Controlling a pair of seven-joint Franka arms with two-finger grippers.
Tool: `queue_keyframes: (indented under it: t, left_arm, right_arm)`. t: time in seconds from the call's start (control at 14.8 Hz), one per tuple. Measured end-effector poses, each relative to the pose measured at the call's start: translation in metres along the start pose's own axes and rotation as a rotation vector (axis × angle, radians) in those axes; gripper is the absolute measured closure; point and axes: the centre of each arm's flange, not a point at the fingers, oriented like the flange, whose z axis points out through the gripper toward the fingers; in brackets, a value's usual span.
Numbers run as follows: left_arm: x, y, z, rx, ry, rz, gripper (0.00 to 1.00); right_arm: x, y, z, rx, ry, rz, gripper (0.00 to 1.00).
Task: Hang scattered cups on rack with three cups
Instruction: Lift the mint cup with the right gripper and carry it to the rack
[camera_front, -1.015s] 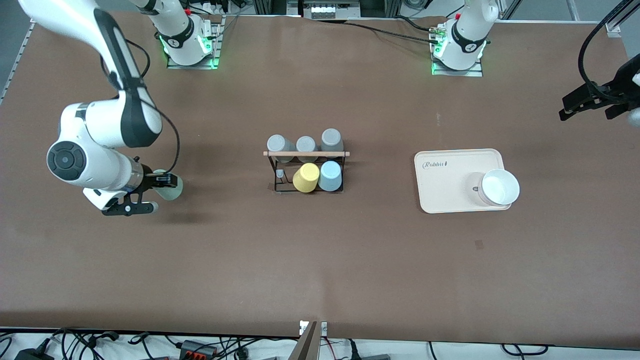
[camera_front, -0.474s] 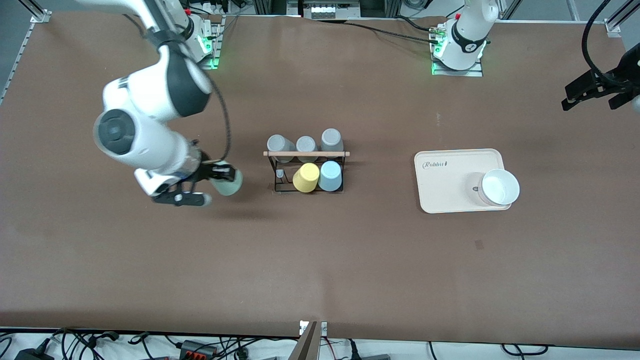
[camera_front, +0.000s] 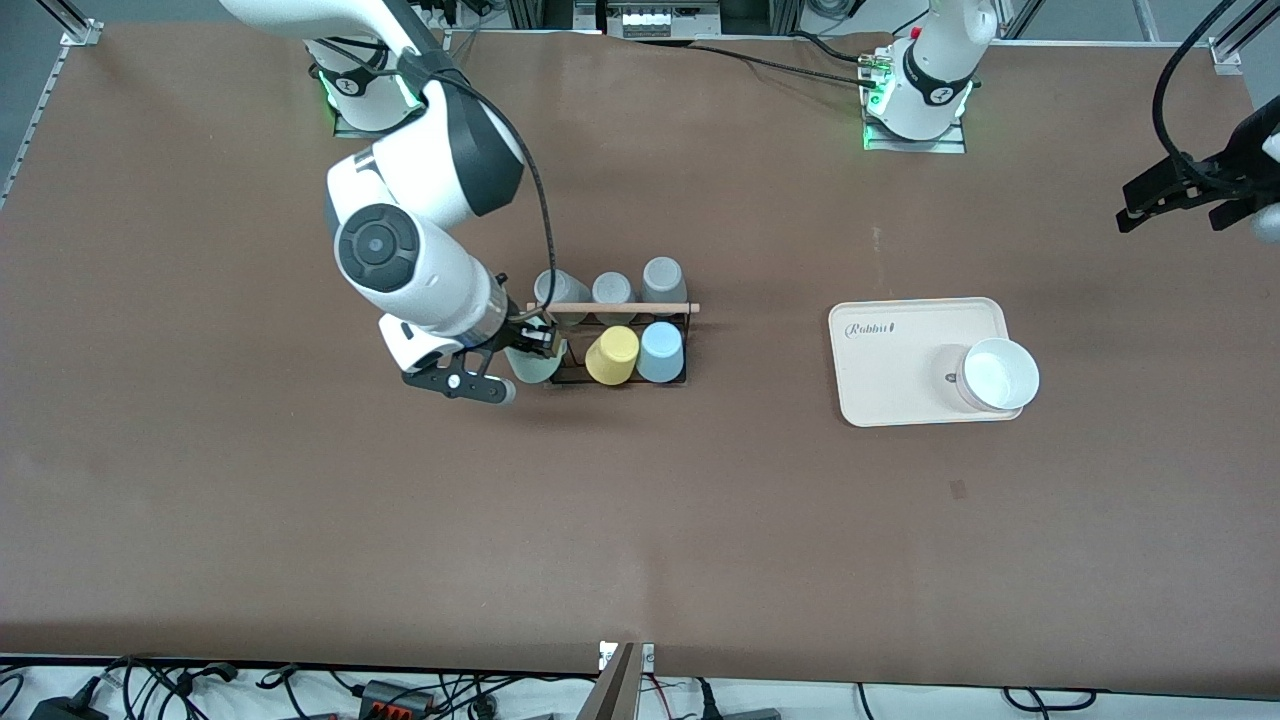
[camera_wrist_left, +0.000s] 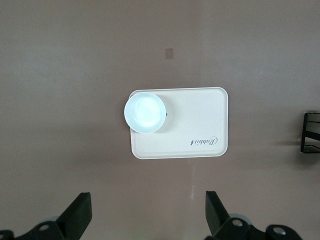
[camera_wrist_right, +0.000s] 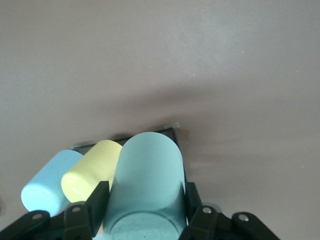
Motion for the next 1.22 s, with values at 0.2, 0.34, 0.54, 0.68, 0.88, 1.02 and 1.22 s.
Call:
queue_keyframes:
  t: [0.2,0.34,0.54,0.68,0.88,1.02,1.22]
  left_arm:
    - [0.001,-0.002,0.000,0.000,0.002,-0.004,0.00]
    - [0.001,-0.001,0.000,0.000,0.009,-0.001,0.00]
    - [0.001,0.002,-0.001,0.000,0.012,0.004,0.00]
    - [0.002,0.002,-0.003,0.000,0.016,0.004,0.00]
    - [0.002,0.003,-0.003,0.000,0.020,0.006,0.00]
    - [0.002,0.003,-0.004,0.000,0.023,0.007,0.00]
    - [0.002,0.004,-0.004,0.000,0.026,0.007,0.00]
  right_arm:
    - [0.001,-0.008,0.016,0.001,0.004,0.006,0.34]
    - [0.001,-0.012,0.028,-0.001,0.004,0.027,0.34]
    - [-0.012,-0.028,0.049,-0.013,-0.005,0.044,0.34]
    - [-0.015,-0.031,0.060,-0.026,-0.014,0.049,0.34]
    - [-0.011,-0.029,0.069,-0.033,-0.017,0.054,0.34]
    - [-0.010,-0.028,0.073,-0.039,-0.017,0.053,0.34]
    - [-0.010,-0.028,0.075,-0.042,-0.016,0.053,0.34]
